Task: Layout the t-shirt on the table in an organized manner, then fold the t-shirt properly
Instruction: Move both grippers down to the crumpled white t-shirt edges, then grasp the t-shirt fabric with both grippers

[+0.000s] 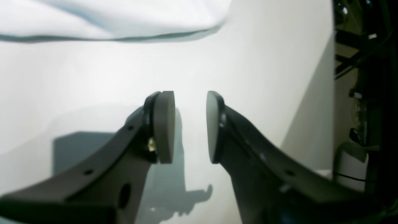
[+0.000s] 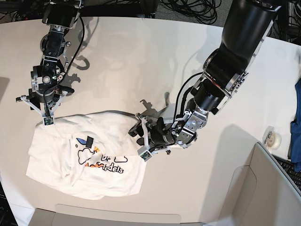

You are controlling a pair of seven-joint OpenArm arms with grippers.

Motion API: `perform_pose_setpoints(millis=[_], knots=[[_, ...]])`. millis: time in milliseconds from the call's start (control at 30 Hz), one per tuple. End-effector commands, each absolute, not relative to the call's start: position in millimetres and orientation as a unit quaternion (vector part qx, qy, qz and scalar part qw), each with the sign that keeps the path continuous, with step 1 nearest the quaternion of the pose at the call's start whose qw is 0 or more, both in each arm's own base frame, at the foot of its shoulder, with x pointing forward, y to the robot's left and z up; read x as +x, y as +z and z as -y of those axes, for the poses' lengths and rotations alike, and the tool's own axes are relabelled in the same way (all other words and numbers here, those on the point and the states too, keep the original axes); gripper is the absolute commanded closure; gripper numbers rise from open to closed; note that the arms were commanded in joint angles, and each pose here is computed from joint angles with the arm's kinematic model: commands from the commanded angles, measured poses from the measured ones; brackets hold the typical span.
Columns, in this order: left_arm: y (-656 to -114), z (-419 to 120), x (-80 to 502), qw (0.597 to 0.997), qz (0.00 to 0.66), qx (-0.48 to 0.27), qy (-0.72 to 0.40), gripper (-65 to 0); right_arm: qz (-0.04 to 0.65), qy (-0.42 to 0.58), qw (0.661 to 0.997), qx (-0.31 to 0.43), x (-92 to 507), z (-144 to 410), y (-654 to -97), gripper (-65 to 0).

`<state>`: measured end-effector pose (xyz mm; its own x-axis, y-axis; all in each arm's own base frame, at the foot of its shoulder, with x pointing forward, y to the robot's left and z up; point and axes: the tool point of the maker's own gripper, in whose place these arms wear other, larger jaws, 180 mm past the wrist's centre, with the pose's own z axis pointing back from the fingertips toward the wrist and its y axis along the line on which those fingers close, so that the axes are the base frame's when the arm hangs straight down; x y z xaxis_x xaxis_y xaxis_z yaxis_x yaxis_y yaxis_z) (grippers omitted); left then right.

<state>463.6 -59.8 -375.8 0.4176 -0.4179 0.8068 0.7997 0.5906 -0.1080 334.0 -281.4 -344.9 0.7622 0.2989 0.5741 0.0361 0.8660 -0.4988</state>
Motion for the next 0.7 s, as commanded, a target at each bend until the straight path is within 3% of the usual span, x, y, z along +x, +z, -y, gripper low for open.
perform_pose_setpoints(millis=[0, 267, 467, 667], knots=[[-343.7, 63.7, 484.9, 0.784, 0.425, -0.247, -0.379, -26.2, 0.359, 0.076, 0.894, -0.257, 342.0, 283.8, -330.0, -17.7], [-322.1, 57.8, 501.2, 0.773, 0.451, -0.241, -0.376, -26.2, 0.342, 0.081, 0.901, -0.254, 328.9, 282.6, -343.2, -17.7], [-394.3, 47.2, 453.4, 0.823, 0.354, -0.234, -0.377, -26.2, 0.341, 0.082, 0.901, -0.255, 327.9, 283.1, -344.0, -17.7], [-433.3, 47.7, 416.4, 0.846, 0.312, -0.228, -0.368, -26.2, 0.343, 0.081, 0.9, -0.256, 329.8, 283.7, -342.2, -17.7]])
